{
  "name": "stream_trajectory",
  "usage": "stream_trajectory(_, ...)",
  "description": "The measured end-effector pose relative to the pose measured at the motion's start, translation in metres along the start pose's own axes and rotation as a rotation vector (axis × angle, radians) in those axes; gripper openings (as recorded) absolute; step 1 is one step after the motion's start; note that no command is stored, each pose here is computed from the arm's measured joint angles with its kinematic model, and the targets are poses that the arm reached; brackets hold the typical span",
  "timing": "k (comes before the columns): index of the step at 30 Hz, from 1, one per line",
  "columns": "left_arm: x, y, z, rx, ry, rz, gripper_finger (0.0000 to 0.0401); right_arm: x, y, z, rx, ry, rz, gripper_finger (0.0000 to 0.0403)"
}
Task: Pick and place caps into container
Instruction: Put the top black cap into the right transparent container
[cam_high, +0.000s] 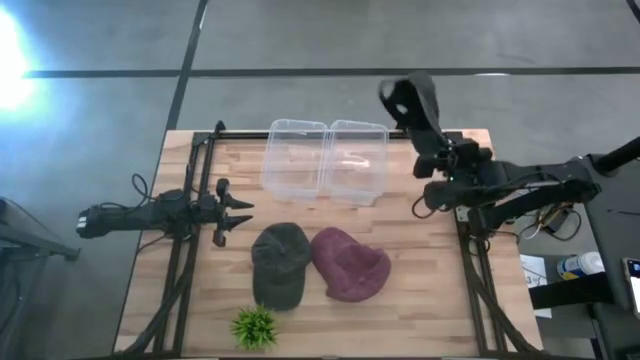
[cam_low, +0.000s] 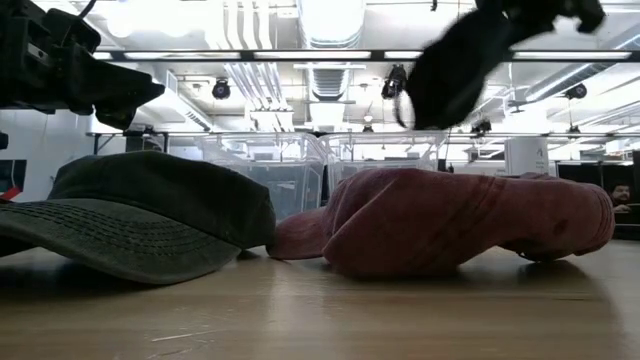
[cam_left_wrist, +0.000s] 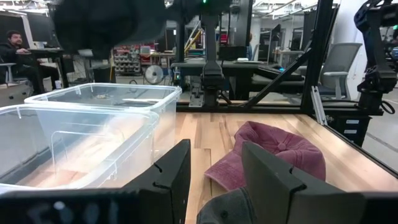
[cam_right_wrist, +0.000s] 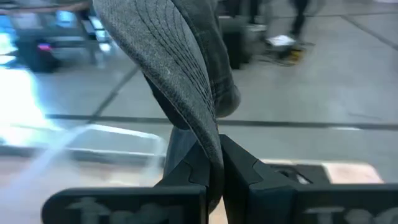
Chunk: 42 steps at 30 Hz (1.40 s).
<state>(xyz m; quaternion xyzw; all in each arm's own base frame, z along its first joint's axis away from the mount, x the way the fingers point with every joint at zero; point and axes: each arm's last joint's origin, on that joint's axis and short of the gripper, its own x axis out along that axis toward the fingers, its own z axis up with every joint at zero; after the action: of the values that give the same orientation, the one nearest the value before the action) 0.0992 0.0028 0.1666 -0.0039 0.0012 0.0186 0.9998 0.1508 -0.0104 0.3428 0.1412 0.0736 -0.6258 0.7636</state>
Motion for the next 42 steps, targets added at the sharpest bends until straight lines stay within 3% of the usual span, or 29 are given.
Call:
stream_trajectory(6, 0.000, 0.000, 0.000, 0.000, 0.000, 0.000, 0.0138, -0.002, 0.028, 0.030, 0.092, 0.209, 0.240, 0.0012)
stream_trajectory(13, 0.000, 0.000, 0.000, 0.000, 0.000, 0.000, 0.0138, 0.046, 0.032, 0.019, 0.163, 0.484, 0.122, 0.0013)
stream_trajectory(19, 0.000, 0.000, 0.000, 0.000, 0.000, 0.000, 0.0138, 0.093, 0.054, -0.005, 0.193, 0.706, 0.224, 0.0033)
stream_trajectory(23, 0.000, 0.000, 0.000, 0.000, 0.000, 0.000, 0.0138, 0.114, 0.063, -0.021, 0.180, 0.807, 0.205, 0.0038)
stream_trajectory(27, 0.000, 0.000, 0.000, 0.000, 0.000, 0.000, 0.0138, 0.125, 0.071, -0.030, 0.193, 0.901, 0.211, 0.0039)
stream_trajectory(32, 0.000, 0.001, 0.003, -0.012, -0.030, 0.038, 0.0138, 0.120, 0.087, -0.016, 0.242, 0.946, 0.308, 0.0038)
stream_trajectory(36, 0.000, 0.001, 0.006, -0.231, -0.066, 0.019, 0.0138, 0.101, 0.092, 0.011, 0.266, 0.911, 0.389, 0.0038)
stream_trajectory(42, 0.000, 0.001, 0.008, -0.523, -0.090, 0.004, 0.0138, 0.084, 0.071, 0.020, 0.168, 1.068, 0.227, 0.0038)
